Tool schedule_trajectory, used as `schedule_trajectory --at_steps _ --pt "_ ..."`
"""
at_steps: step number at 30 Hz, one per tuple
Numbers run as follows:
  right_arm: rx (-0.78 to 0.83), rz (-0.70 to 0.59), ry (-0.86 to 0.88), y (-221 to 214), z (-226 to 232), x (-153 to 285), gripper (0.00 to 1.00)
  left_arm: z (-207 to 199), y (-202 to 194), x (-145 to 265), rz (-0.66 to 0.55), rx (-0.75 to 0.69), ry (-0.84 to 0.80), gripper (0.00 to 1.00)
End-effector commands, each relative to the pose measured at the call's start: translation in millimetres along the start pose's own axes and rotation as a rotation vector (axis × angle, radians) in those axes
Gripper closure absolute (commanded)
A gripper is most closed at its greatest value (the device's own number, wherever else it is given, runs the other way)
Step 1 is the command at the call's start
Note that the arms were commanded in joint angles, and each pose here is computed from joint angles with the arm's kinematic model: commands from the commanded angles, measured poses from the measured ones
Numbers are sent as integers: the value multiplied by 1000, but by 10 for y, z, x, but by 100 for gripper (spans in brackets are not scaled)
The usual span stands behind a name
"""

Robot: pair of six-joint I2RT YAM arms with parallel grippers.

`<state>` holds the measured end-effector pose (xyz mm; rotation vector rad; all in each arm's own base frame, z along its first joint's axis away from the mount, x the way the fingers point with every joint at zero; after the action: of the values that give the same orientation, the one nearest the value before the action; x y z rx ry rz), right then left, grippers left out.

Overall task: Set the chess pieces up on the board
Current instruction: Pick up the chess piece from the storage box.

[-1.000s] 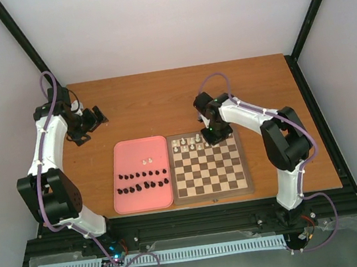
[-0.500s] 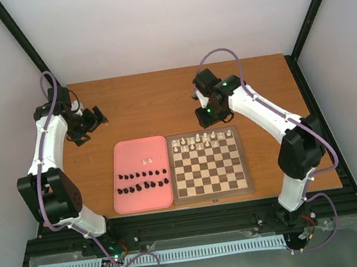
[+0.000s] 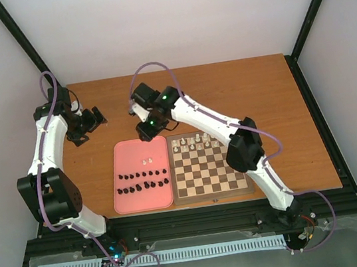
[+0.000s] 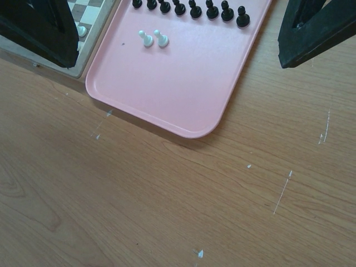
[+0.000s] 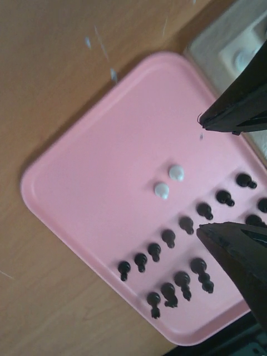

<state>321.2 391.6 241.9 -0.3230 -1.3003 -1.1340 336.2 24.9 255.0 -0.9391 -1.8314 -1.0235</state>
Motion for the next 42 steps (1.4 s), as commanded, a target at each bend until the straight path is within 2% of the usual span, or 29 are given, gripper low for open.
schedule_trajectory --at_steps 1,8,17,24,39,42 --pt "14 106 64 -111 73 -280 54 -61 56 167 -49 -19 -10 0" --pt "109 197 55 -332 226 -722 55 -52 32 154 -45 -21 -11 0" --pt "96 274 -15 -496 78 -1109 58 -56 34 152 -43 -22 -13 0" --pt "86 314 -18 -578 26 -1277 61 -50 31 137 -38 -21 -13 0" --pt "69 311 -11 -554 -34 -1418 66 -48 19 135 -34 -23 -12 0" --pt "66 306 -13 -542 -40 -1420 70 -48 18 132 -32 -22 -13 0"
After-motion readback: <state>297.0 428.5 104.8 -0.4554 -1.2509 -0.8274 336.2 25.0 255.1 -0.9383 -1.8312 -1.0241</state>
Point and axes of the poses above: each gripper's point midway between its finger pads, its own x axis back along the fingers, its own z axis along the line the jaws close on, y = z × x, the point moved 8 cm from there along x, back along the fingers, and after that the axes turned 10 degrees about -x, right-handed, at the moved point
